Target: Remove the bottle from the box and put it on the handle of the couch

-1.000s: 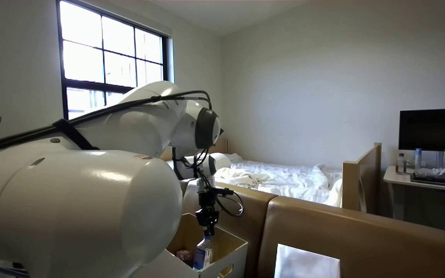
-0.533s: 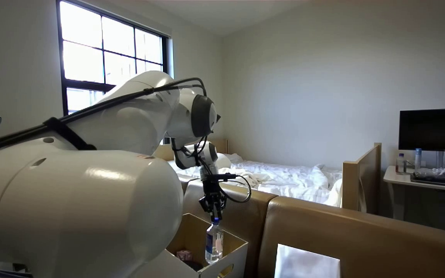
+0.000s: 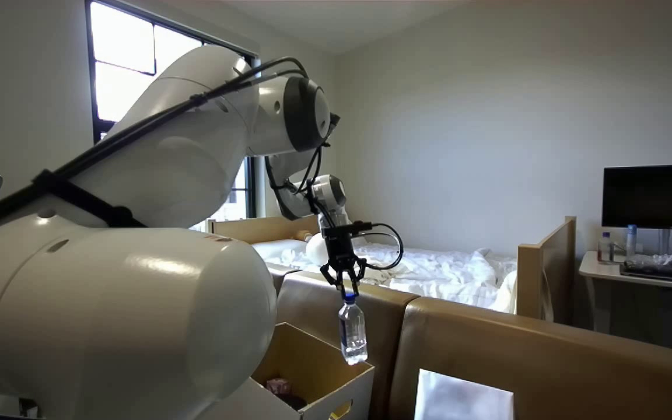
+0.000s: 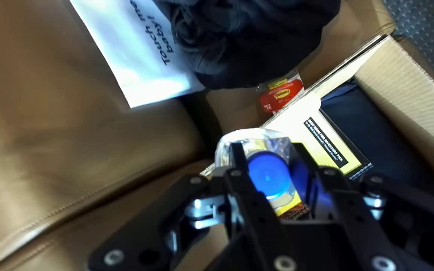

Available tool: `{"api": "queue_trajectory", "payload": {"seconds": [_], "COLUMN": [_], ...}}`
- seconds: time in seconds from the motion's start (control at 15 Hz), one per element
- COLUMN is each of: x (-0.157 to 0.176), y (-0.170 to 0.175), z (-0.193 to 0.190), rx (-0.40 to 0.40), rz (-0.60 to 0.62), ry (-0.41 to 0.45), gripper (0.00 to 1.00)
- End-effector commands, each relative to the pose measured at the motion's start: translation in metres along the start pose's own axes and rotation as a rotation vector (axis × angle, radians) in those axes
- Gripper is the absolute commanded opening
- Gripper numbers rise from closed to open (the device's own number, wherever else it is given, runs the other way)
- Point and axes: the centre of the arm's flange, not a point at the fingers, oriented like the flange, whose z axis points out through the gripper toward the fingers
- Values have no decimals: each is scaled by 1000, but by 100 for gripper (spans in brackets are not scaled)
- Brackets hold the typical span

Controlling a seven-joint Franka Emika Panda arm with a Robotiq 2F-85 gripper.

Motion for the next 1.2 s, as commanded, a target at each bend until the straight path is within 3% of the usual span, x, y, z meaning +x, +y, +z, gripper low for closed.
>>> {"api": "queue_trajectory", "payload": {"seconds": [0.0, 0.27, 0.4, 0.47, 0.53, 0.67, 0.73, 1.13], "x": [-90, -161, -189, -195, -149, -162, -164, -268], "y": [-8, -16, -25, -36, -3, -14, -18, 74], "z": [-16, -12, 0, 15, -10, -1, 2, 14], "rx": [52, 141, 148, 127, 131, 134, 133, 174], "rz": [186, 375, 377, 324, 343, 335, 329, 441], "ry": [-59, -120, -123, -127, -145, -151, -153, -59], "gripper": [13, 12, 13, 13, 33, 33, 12, 12]}}
